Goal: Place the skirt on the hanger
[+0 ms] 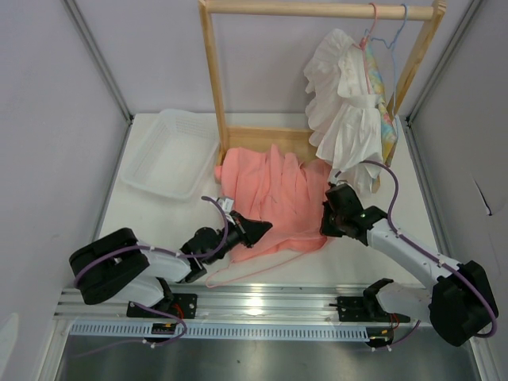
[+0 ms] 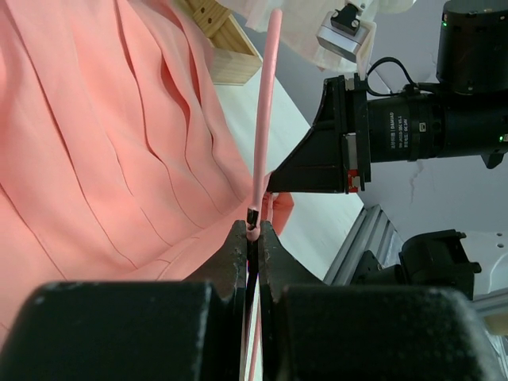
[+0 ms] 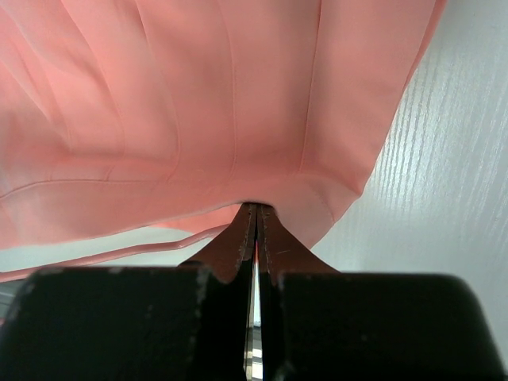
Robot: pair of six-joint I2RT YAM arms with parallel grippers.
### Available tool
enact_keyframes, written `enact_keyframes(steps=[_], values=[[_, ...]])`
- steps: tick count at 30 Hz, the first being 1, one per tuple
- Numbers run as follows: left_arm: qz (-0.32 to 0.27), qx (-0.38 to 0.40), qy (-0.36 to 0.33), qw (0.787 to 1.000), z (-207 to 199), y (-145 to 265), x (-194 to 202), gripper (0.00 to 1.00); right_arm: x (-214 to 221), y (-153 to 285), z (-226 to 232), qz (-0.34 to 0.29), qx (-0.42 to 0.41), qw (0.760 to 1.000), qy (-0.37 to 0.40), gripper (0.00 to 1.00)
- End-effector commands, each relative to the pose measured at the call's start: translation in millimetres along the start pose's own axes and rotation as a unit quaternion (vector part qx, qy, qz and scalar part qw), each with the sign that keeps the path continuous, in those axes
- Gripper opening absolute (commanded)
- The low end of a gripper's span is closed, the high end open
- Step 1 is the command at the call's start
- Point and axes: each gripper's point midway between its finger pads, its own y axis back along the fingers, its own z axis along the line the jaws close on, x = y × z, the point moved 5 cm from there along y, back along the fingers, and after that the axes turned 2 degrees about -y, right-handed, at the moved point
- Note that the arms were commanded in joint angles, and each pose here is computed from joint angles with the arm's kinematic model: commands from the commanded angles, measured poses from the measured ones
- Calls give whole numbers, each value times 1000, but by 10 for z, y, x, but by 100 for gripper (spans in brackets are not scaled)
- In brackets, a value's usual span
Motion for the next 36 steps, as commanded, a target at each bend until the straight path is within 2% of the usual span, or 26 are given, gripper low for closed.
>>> enact_keyframes(steps=[1,14,27,36], values=[[-100,38,26,994,-198,26,-391,0,-7,71,-4,3,14,1000,6,0],[-116,57,30,991,-221,157,-485,0,-194,180,175,-9,5,1000,19,0],[-155,83,53,983,-287,121,-653,0,-269,157,129,-7,42,999,21,0],[-134,92,60,985,-275,-70,-540,0,-162,32,228,20,20,999,27,2]])
